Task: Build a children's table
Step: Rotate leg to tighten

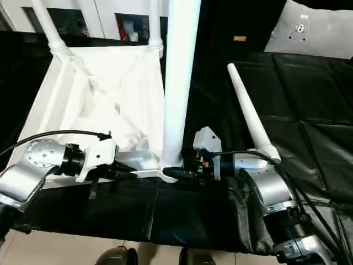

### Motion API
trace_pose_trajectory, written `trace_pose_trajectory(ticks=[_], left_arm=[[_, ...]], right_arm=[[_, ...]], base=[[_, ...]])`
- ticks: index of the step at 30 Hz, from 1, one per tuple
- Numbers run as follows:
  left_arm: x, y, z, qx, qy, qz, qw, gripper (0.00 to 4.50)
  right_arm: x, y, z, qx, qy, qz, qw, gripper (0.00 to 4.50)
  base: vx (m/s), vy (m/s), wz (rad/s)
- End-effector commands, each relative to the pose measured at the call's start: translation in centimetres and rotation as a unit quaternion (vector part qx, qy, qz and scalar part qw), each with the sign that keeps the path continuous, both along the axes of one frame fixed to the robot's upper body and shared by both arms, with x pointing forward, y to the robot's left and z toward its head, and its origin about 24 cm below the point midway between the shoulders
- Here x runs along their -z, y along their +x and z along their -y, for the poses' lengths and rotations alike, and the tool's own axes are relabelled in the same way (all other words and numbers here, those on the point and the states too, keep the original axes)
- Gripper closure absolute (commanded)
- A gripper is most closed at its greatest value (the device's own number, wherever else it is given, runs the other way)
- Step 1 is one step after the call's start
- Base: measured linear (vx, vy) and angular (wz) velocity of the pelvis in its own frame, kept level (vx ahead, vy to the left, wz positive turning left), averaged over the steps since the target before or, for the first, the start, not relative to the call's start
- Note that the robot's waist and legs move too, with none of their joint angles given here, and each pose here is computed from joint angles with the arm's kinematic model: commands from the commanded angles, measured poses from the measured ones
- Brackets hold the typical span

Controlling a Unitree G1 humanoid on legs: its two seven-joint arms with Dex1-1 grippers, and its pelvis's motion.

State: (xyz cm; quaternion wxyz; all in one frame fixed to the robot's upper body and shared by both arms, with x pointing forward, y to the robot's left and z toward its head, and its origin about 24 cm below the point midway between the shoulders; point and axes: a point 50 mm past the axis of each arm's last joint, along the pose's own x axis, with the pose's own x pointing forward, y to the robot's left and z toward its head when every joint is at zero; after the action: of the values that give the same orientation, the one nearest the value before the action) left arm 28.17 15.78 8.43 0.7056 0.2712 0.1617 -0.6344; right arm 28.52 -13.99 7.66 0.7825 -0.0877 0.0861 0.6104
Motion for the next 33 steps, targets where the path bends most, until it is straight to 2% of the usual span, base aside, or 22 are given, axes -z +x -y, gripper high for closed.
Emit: trace_pose_trajectory(ticks=[1,3,7,8,9,11,13,14,15,16,17,18,19,20,24,25,27,28,32,33], left_arm=[[0.1,-0.9,1.1,0.060,0.002,-0.011,0.998,4.50],[0.0,-0.9,1.6,0.043,-0.026,-0.012,0.999,4.50],[-0.3,-0.7,2.2,0.016,-0.053,-0.007,0.998,4.50],[-0.4,-0.5,2.7,-0.017,-0.073,0.001,0.997,4.50],[-0.4,-0.5,2.7,-0.017,-0.073,0.001,0.997,4.50],[-0.5,-0.2,3.9,-0.071,-0.098,0.008,0.993,4.50],[-0.6,-0.1,4.2,-0.087,-0.105,0.007,0.991,4.50],[-0.7,0.2,4.9,-0.116,-0.117,0.014,0.986,4.50],[-0.9,0.6,6.4,-0.170,-0.136,0.025,0.976,4.50],[-0.9,0.6,6.5,-0.172,-0.137,0.026,0.975,4.50],[-1.0,0.7,7.7,-0.195,-0.143,0.036,0.970,4.50],[-1.0,0.7,7.7,-0.195,-0.143,0.036,0.970,4.50],[-1.3,0.8,9.3,-0.217,-0.153,0.043,0.963,4.50],[-1.4,0.8,9.7,-0.221,-0.156,0.043,0.962,4.50],[-1.8,1.0,10.7,-0.219,-0.158,0.056,0.961,4.50],[-1.8,1.0,10.7,-0.219,-0.158,0.056,0.961,4.50],[-1.7,0.9,10.2,-0.216,-0.147,0.057,0.964,4.50],[-1.5,0.8,9.8,-0.212,-0.137,0.056,0.966,4.50],[-1.0,0.7,8.6,-0.214,-0.118,0.053,0.968,4.50],[-0.9,1.0,7.6,-0.219,-0.111,0.059,0.968,4.50]], right_arm=[[-0.1,-0.1,-0.1,-0.002,0.004,-0.001,1.000,1.78],[0.6,-0.9,-0.5,0.003,0.009,-0.013,1.000,1.78],[1.1,-1.2,-1.0,0.026,0.016,-0.022,0.999,1.80],[1.9,-0.9,-1.5,0.080,0.014,-0.036,0.996,1.80],[1.9,-0.9,-1.5,0.080,0.014,-0.036,0.996,1.80],[3.0,-0.6,-2.6,0.155,0.016,-0.047,0.987,1.80],[3.3,-0.5,-2.9,0.176,0.017,-0.051,0.983,1.80],[3.5,-0.2,-3.4,0.211,0.028,-0.059,0.975,1.80],[3.6,0.6,-4.3,0.287,0.054,-0.075,0.954,1.80],[3.6,0.6,-4.4,0.290,0.055,-0.075,0.953,1.80],[3.6,1.0,-5.0,0.332,0.073,-0.086,0.937,1.80],[3.6,1.0,-5.0,0.332,0.073,-0.086,0.937,1.80],[3.6,1.3,-5.7,0.361,0.081,-0.090,0.925,1.80],[3.5,1.4,-5.9,0.368,0.081,-0.089,0.922,1.80],[3.6,1.8,-5.4,0.405,0.090,-0.085,0.906,1.80],[3.6,1.8,-5.4,0.405,0.090,-0.085,0.906,1.45],[3.6,1.7,-5.0,0.410,0.094,-0.087,0.903,1.45],[3.7,1.7,-4.7,0.412,0.094,-0.086,0.902,1.08],[3.4,1.6,-3.7,0.405,0.104,-0.081,0.905,1.00],[2.8,1.6,-2.8,0.394,0.114,-0.068,0.910,0.81]], base=[[0.000,0.000,0.00],[0.000,0.000,0.00],[0.000,0.000,0.00],[0.000,0.000,0.00],[0.000,0.000,0.00],[0.000,0.000,0.00],[0.000,0.000,0.00],[0.000,0.000,0.00],[0.000,0.000,0.00],[0.000,0.000,0.00],[0.000,0.000,0.00],[0.000,0.000,0.00],[0.000,0.000,0.00],[0.000,0.000,0.00],[0.000,0.000,0.00],[0.000,0.000,0.00],[0.000,0.000,0.00],[0.000,0.000,0.00],[0.000,0.000,0.00],[0.000,0.000,0.00]])
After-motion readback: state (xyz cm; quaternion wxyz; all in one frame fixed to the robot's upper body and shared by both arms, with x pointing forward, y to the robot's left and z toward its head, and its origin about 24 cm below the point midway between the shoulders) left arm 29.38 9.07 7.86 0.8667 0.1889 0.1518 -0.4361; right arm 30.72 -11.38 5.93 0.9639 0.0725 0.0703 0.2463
